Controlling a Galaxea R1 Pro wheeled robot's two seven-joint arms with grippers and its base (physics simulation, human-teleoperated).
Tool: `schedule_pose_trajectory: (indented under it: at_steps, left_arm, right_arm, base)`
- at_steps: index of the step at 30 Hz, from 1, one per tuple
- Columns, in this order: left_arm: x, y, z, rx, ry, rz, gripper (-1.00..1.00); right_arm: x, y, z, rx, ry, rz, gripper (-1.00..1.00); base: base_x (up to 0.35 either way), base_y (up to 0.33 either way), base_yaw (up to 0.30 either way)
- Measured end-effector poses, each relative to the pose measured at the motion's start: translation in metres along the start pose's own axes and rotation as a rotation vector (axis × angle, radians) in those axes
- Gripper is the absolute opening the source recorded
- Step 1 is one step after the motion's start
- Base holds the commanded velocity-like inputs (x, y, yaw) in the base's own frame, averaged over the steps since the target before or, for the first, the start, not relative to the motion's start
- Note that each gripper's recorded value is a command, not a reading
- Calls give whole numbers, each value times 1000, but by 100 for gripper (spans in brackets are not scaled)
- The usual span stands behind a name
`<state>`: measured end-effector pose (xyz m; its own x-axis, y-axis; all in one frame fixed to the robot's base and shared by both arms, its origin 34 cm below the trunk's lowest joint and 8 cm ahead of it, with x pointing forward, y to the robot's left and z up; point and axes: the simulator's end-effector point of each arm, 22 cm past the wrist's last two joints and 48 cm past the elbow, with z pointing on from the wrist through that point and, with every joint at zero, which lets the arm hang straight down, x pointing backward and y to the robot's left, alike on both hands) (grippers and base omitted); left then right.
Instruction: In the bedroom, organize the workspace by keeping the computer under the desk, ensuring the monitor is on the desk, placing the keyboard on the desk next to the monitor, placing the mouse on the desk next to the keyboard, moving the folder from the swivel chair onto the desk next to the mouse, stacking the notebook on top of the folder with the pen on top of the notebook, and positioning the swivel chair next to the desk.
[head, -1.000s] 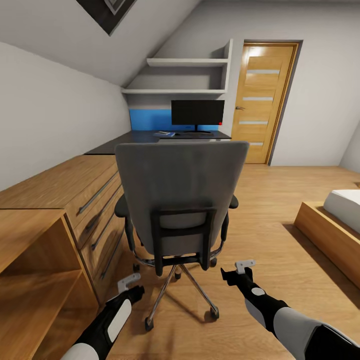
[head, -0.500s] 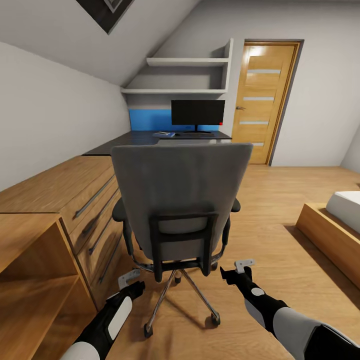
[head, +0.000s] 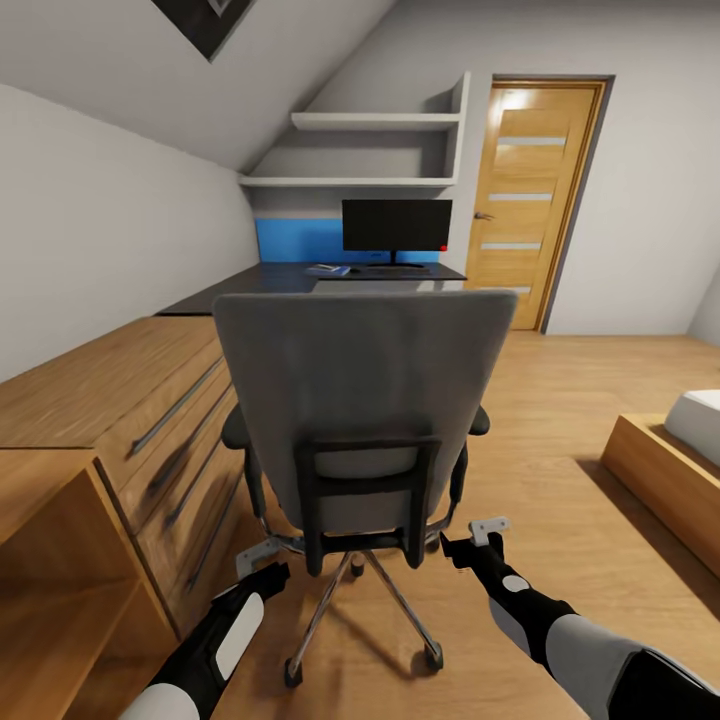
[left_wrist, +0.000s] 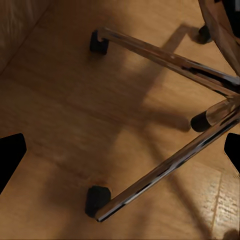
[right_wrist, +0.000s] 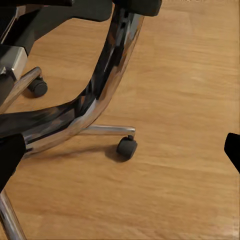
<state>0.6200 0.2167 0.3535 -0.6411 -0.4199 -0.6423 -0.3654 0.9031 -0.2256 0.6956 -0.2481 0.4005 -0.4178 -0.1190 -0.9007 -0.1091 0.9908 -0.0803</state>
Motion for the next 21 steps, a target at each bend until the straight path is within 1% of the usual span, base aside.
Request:
schedule_pose_trajectory:
  at_steps: [5, 8, 13, 21]
  left_arm:
    - [0, 1, 0, -2, 0, 0, 100]
    - [-1, 2, 0, -7, -2, 5, 100]
    - [-1, 0, -1, -3, -1, 1, 100]
    - [-2, 0, -1, -3, -4, 1, 100]
  right_arm:
    - [0, 0, 0, -2, 0, -4, 100]
    - [0, 1, 0, -4, 0, -5, 100]
    - [-1, 0, 0, -3, -2, -5, 100]
    - [-1, 0, 0, -1, -2, -4, 100]
  base:
    - [283, -3, -1]
    - [257, -81, -35]
    - [262, -154, -46]
    - [267, -167, -4]
